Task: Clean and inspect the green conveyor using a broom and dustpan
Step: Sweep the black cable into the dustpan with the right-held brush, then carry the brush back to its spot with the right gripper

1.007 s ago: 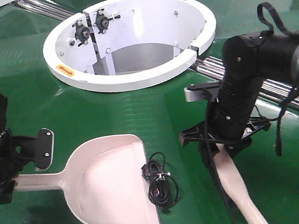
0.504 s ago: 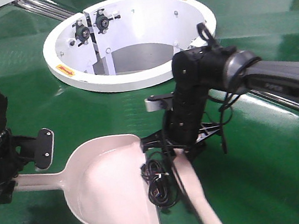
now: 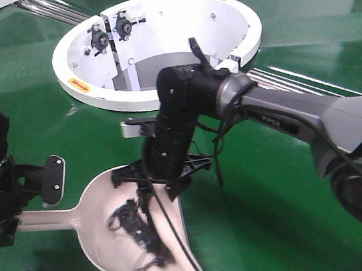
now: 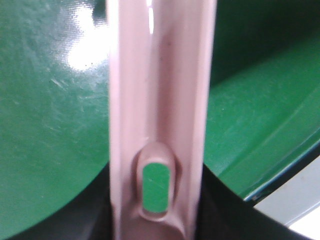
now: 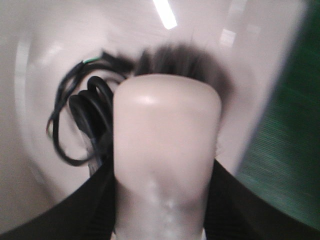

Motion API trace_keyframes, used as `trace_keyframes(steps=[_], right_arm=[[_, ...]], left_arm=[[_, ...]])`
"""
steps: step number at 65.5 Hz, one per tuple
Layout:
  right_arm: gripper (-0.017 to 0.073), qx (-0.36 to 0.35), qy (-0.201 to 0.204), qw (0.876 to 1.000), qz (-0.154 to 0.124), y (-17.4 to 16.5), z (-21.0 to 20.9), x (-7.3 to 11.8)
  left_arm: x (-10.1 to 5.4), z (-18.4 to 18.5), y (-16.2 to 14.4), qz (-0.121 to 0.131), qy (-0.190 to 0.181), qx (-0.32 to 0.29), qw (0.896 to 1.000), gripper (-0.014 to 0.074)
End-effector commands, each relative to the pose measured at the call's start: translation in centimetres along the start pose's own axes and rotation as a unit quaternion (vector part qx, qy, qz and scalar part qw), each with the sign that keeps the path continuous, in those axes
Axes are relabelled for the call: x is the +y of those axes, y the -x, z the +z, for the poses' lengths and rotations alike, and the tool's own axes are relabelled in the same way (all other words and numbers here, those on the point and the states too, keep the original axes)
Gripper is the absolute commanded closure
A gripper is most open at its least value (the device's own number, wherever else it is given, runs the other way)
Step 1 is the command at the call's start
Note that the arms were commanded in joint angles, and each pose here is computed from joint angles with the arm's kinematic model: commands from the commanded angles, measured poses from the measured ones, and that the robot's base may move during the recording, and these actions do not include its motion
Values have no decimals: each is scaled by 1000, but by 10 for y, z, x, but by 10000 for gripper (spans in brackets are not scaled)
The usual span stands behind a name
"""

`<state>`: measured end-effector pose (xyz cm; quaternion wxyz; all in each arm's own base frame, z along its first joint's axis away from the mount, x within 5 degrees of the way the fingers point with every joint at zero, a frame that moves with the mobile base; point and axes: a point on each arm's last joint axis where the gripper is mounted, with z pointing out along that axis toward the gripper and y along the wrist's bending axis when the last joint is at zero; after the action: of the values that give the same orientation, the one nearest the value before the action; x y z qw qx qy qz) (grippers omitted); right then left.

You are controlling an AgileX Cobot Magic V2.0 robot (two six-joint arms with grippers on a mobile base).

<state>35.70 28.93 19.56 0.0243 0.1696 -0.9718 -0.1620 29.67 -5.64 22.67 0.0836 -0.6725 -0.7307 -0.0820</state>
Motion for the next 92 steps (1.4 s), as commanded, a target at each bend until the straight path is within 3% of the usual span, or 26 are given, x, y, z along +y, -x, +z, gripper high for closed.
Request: trace_keyframes(steps=[1, 28, 50, 59, 70, 85, 92], right_arm=[[561, -27, 35, 999, -19, -5, -40, 25], [561, -39, 42, 998, -22, -6, -51, 28], [561, -99, -10, 994, -42, -14, -96, 18], [561, -114, -9, 993, -19, -20, -117, -2], [561, -108, -23, 994, 6, -37, -131, -40], [561, -92, -81, 992, 41, -57, -138, -95], [561, -84, -90, 991, 46, -59, -136, -110]], left_arm=[[-1, -17, -1, -7, 21, -13, 1000, 617], [-1, -17, -1, -7, 22, -13, 1000, 617], [-1, -17, -1, -7, 22, -13, 1000, 617], [-1, -17, -1, -7, 22, -13, 1000, 616], [-1, -17, -1, -7, 22, -13, 1000, 616], [-1, -17, -1, -7, 22, -13, 1000, 616], [-2, -17, -1, -7, 22, -13, 1000, 616]])
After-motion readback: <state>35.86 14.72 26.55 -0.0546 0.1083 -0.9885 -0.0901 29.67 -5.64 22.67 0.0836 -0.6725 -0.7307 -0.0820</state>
